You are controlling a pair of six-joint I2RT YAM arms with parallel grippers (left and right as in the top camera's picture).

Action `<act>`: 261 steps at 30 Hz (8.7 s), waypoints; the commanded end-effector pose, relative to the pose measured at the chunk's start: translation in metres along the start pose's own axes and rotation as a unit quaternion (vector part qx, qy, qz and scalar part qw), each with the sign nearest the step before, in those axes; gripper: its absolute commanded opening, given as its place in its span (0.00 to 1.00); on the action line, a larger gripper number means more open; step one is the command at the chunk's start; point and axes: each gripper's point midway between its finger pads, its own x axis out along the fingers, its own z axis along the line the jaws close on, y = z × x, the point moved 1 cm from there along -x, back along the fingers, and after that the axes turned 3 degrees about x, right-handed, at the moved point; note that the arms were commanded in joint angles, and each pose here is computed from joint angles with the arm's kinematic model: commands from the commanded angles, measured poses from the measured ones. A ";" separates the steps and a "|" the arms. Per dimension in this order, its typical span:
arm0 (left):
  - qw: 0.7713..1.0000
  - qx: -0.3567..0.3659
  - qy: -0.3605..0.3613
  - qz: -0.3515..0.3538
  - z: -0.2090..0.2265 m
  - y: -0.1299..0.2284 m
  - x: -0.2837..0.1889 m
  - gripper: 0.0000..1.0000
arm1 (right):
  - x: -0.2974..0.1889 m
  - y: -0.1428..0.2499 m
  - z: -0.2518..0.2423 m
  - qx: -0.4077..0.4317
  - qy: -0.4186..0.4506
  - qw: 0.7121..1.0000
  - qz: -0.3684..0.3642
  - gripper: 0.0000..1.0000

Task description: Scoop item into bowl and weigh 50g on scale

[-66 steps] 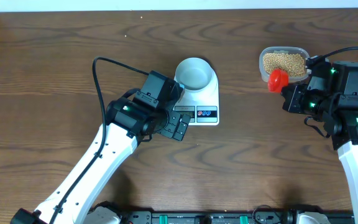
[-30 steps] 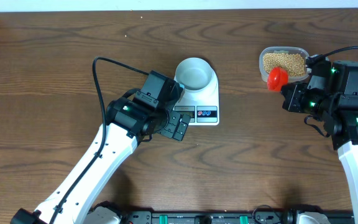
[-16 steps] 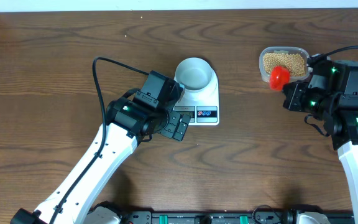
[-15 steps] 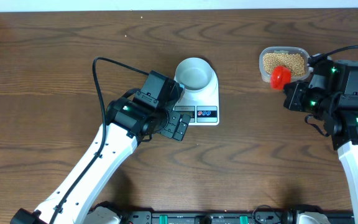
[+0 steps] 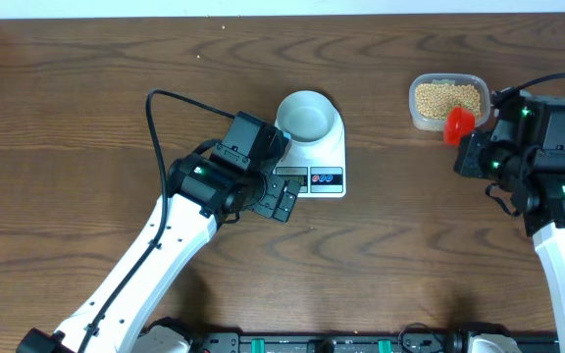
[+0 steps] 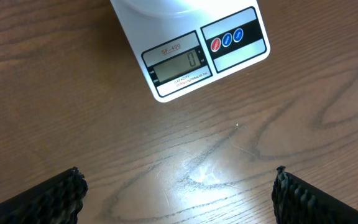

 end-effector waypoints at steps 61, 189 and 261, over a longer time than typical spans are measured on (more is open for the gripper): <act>1.000 0.008 0.002 0.002 0.001 0.001 0.000 0.98 | 0.054 -0.057 -0.041 -0.152 0.024 0.986 -0.059 0.01; 1.000 0.008 0.002 0.002 0.001 0.001 0.000 0.98 | 0.167 -0.016 -0.081 0.161 -0.323 0.932 0.040 0.01; 1.000 0.008 0.002 0.002 0.001 0.001 0.000 0.98 | 0.106 -0.025 0.151 0.100 -0.585 0.785 0.179 0.02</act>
